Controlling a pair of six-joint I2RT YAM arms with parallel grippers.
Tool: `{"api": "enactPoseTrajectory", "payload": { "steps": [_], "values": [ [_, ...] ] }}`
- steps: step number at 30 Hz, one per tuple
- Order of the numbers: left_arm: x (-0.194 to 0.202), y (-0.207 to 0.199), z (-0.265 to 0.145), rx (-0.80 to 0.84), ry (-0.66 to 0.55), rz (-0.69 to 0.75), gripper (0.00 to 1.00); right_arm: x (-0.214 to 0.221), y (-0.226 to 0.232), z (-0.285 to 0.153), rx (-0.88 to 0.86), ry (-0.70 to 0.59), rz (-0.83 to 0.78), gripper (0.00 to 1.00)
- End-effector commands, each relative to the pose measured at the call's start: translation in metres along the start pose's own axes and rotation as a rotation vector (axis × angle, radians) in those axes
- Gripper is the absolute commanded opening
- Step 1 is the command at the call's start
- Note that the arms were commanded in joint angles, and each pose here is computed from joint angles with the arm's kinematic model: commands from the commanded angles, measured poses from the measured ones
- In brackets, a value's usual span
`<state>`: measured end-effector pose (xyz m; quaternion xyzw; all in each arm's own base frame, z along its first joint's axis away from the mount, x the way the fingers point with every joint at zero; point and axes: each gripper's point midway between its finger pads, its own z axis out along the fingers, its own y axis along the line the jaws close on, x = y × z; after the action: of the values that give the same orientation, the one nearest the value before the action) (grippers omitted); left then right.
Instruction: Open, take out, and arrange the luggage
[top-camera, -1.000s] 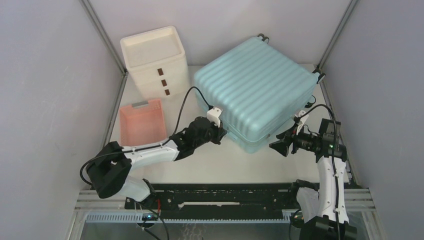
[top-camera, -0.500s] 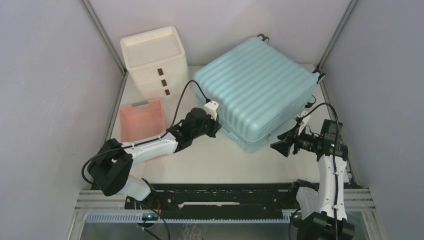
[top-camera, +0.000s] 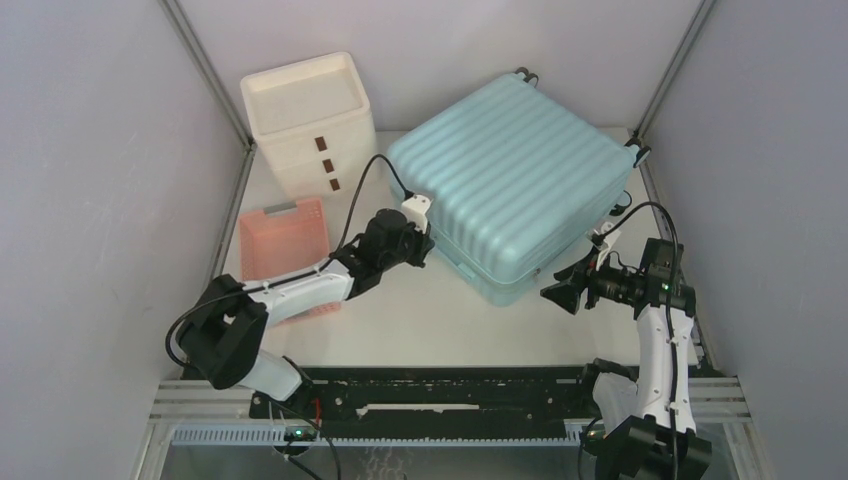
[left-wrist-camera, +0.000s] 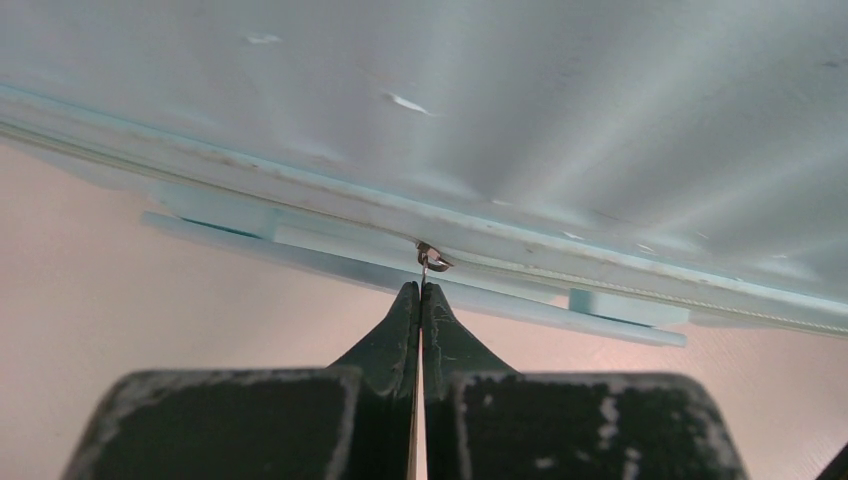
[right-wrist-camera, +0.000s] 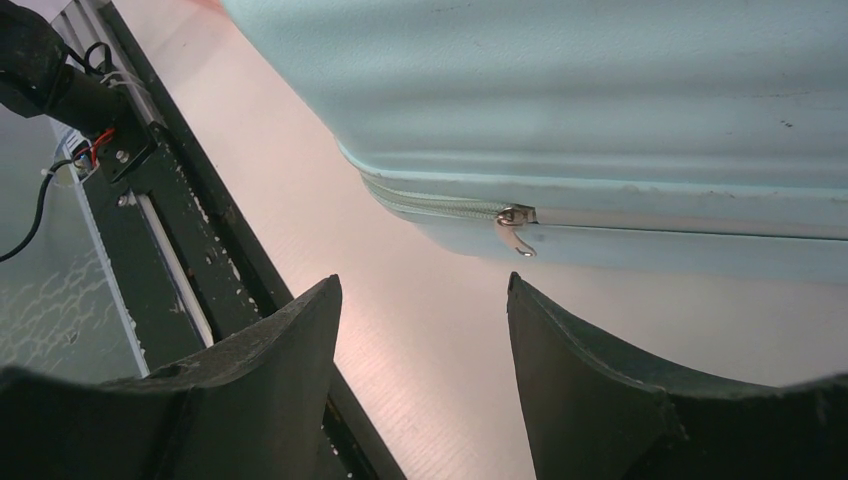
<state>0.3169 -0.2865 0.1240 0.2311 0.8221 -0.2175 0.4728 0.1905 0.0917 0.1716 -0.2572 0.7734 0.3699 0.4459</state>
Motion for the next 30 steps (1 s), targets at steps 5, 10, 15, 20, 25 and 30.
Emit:
{"api": "enactPoseTrajectory", "payload": {
  "steps": [5,10,15,20,25,30],
  "values": [
    [-0.009,0.055,0.004,-0.167,0.007,0.017,0.00,-0.016,0.007,-0.004,-0.029,-0.030,-0.069,0.70],
    [-0.012,0.071,0.004,-0.192,0.019,0.025,0.00,-0.016,0.007,-0.003,-0.032,-0.027,-0.067,0.69],
    [-0.018,0.091,0.006,-0.224,0.027,0.032,0.00,-0.016,0.008,-0.003,-0.037,-0.026,-0.065,0.69],
    [-0.026,0.109,0.009,-0.247,0.035,0.035,0.00,-0.015,0.008,-0.003,-0.040,-0.025,-0.062,0.69],
    [-0.035,0.130,0.012,-0.276,0.037,0.024,0.00,-0.015,0.008,-0.003,-0.042,-0.025,-0.064,0.70],
    [-0.043,0.149,0.011,-0.306,0.027,0.005,0.00,-0.015,0.007,-0.003,-0.039,-0.026,-0.064,0.69]
  ]
}}
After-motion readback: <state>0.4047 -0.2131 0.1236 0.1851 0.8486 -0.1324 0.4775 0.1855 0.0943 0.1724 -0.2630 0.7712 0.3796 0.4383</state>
